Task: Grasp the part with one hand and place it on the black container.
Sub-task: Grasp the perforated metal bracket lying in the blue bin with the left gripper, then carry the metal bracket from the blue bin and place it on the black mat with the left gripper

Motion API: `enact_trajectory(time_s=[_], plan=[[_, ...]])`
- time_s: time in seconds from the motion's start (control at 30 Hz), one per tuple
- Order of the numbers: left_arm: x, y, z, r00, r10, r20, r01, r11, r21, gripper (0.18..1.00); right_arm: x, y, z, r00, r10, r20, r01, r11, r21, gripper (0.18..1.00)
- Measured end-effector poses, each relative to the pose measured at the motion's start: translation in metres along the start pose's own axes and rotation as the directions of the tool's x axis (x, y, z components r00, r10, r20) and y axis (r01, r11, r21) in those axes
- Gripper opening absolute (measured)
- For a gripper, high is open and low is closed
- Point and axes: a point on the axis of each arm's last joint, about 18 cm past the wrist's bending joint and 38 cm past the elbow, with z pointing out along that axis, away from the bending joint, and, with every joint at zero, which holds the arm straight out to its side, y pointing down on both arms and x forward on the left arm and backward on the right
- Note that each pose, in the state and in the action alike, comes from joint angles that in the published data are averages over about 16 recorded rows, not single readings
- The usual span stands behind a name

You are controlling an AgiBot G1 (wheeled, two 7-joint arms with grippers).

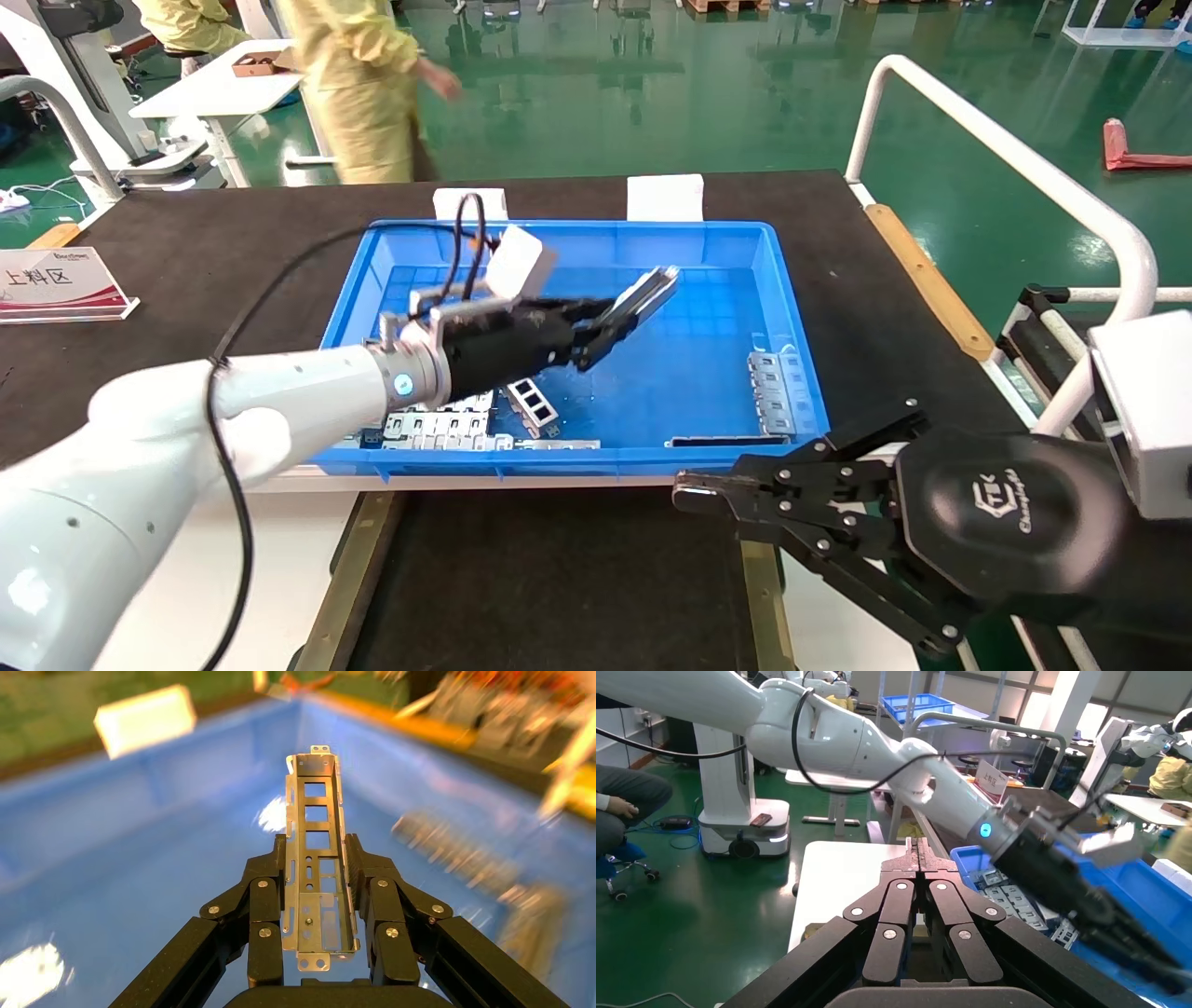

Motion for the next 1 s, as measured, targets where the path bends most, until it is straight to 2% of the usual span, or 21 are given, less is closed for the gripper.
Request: enact_trajectory(time_s=[0.2,0.47,0.73,0.87,1.0], plan=[[0.014,-0.013,-0.020,0.990,0.008,-0.141,0.001,0.998,0.061,0.357,0.000,0.000,0.000,1.000,0.000,0.000,0.000,1.000,0.000,0.195],[0.039,0.000,-0.055,0.946,0.025,-0.322,0.002,0.996,0.084,0.356,0.000,0.000,0.000,1.000,0.000,0.000,0.000,1.000,0.000,0.191],[0.068,0.044,-0.084,0.906,-0.026,-0.422,0.050,0.998,0.046,0.356,0.000,0.000,0.000,1.000,0.000,0.000,0.000,1.000,0.000,0.191],[0.081,0.075,-0.096,0.904,-0.083,-0.420,0.093,0.996,0.004,0.356,0.000,0.000,0.000,1.000,0.000,0.000,0.000,1.000,0.000,0.191],[0.093,0.109,-0.104,0.913,-0.159,-0.377,0.152,0.987,-0.047,0.356,0.000,0.000,0.000,1.000,0.000,0.000,0.000,1.000,0.000,0.191]])
